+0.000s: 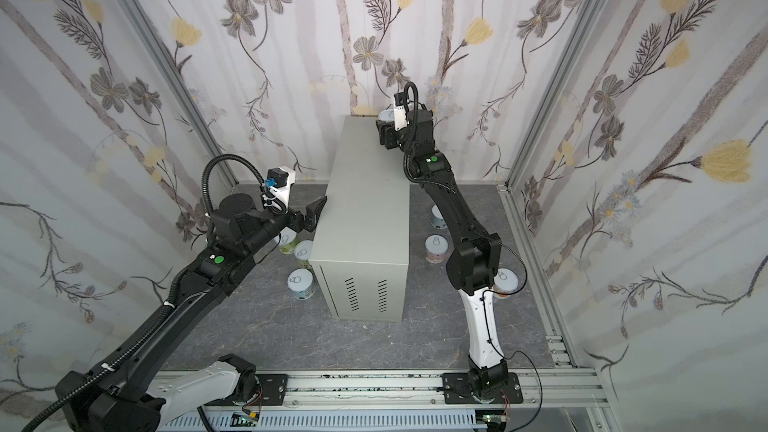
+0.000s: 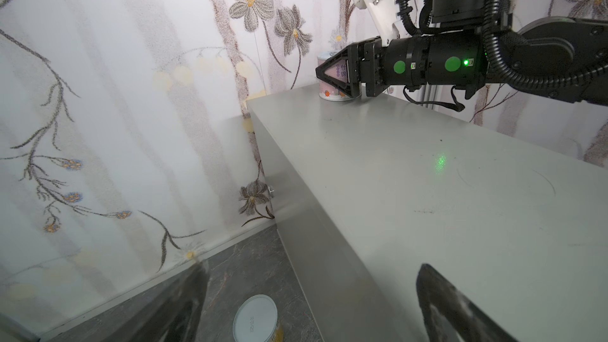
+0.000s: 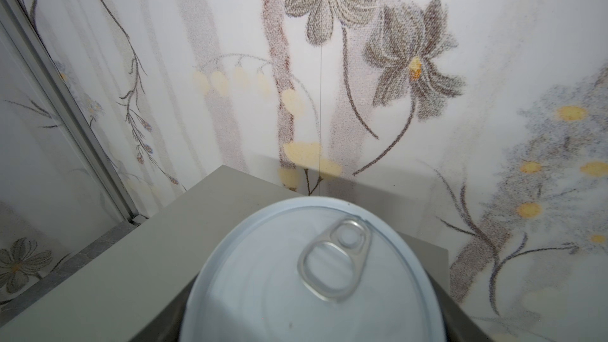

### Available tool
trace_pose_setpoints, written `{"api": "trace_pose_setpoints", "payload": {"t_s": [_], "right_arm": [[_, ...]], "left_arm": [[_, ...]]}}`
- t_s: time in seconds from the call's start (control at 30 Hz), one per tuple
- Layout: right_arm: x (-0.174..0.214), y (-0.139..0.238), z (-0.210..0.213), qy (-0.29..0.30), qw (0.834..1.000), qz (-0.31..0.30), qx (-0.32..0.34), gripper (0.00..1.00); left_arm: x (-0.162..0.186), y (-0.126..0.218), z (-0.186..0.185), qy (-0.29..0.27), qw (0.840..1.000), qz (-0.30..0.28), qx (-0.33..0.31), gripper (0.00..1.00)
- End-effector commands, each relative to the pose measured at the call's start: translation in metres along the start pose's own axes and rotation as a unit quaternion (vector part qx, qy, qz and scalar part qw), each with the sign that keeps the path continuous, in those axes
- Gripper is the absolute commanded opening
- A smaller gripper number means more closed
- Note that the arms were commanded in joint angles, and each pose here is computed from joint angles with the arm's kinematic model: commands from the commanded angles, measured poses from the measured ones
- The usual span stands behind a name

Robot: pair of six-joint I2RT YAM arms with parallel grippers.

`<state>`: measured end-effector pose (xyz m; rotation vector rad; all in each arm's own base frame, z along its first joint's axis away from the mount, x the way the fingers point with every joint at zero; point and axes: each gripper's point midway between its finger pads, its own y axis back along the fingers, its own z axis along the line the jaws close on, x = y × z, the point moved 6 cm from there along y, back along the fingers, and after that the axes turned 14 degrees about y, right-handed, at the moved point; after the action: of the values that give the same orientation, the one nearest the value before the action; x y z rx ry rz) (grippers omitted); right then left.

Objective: Place and organize the canned foods onto the counter

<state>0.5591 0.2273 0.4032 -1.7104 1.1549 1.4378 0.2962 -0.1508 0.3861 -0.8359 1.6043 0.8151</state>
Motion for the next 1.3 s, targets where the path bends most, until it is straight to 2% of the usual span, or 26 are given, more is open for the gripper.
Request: {"api": "trace_pose_setpoints", "payload": {"t_s": [0.0,0.27,0.4,0.63,0.77,1.1,1.27], "right_arm": [[0.059,-0.003,0.014,-0.023,0.991,0.128,-0.027,0.55],[0.062,-0.003,0.016,-0.019,0.99,0.135,-0.031,0.58],[0.065,-0.001,0.016,-0.017,0.99,0.139,-0.031,0.67],[0.061,0.006,0.017,-0.017,0.991,0.129,-0.033,0.77],[0.058,0.008,0.019,-0.016,0.991,0.124,-0.045,0.88],[0.054,0.011,0.02,-0.014,0.991,0.122,-0.051,0.93],[0.047,0.015,0.021,-0.015,0.992,0.115,-0.055,1.0]], "left_arm": [[0.008,0.004,-0.002,-0.006,1.0,0.02,0.006,1.0],[0.01,0.022,0.002,-0.005,1.0,0.009,-0.017,1.0],[0.013,0.023,0.004,-0.003,1.0,0.017,-0.022,1.0],[0.015,0.031,0.006,-0.001,0.999,0.016,-0.032,1.0],[0.022,0.036,0.009,0.013,0.999,0.018,-0.033,1.0],[0.034,0.04,0.014,0.023,0.998,0.035,-0.041,1.0],[0.045,0.046,0.021,0.034,0.996,0.048,-0.059,1.0]]}}
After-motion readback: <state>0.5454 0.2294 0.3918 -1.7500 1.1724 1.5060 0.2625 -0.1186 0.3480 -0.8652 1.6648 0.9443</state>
